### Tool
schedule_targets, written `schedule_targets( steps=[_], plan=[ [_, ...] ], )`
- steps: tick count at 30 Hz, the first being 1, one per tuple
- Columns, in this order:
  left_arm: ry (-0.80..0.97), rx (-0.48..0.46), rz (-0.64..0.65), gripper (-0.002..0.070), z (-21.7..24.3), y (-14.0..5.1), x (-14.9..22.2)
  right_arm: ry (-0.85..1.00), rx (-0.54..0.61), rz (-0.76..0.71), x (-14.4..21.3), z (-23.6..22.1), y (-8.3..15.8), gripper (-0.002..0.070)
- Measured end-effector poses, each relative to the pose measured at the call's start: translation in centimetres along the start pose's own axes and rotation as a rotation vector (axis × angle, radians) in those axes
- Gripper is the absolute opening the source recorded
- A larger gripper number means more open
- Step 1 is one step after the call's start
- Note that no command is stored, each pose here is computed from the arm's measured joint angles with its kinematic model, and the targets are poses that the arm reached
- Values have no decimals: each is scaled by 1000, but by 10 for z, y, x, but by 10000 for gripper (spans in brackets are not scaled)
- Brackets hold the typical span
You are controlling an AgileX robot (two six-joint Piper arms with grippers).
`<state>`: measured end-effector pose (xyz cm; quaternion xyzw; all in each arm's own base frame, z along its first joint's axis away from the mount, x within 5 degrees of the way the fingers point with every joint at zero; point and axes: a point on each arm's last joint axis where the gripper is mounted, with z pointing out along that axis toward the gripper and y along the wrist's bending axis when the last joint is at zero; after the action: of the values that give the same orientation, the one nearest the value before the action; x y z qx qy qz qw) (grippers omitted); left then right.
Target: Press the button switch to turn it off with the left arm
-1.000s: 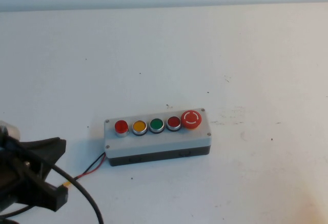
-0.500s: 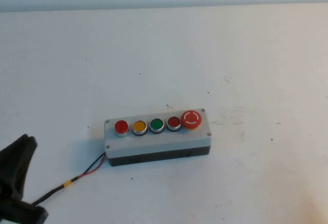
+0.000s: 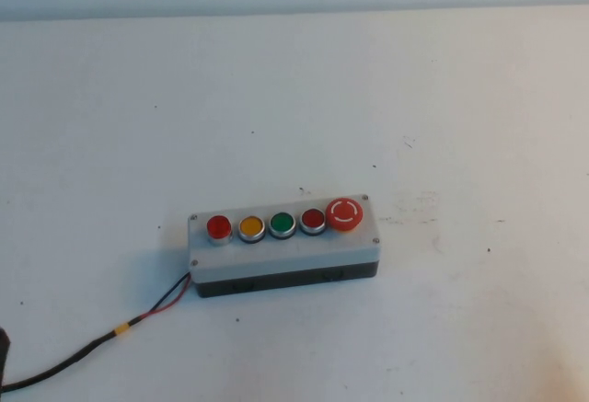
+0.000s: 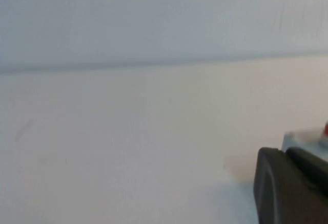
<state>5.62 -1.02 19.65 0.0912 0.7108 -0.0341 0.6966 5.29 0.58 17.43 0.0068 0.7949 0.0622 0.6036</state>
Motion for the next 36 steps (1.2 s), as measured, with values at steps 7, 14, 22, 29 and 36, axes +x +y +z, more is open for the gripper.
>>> schedule_targets(
  steps=[7, 14, 22, 29, 36],
  plan=[
    [277, 8, -36, -3, -4, -1, 25, 0, 0, 0, 0, 0, 0, -16],
    [289, 3, -24, -3, -4, -1, 27, 0, 0, 0, 0, 0, 0, -16],
    [289, 2, -24, -3, -4, -1, 27, 0, 0, 0, 0, 0, 0, -16],
    [290, 2, -24, -3, -4, -1, 27, 0, 0, 0, 0, 0, 0, -16],
    [290, 2, -24, -3, -4, -1, 27, 0, 0, 0, 0, 0, 0, -16]
  ],
)
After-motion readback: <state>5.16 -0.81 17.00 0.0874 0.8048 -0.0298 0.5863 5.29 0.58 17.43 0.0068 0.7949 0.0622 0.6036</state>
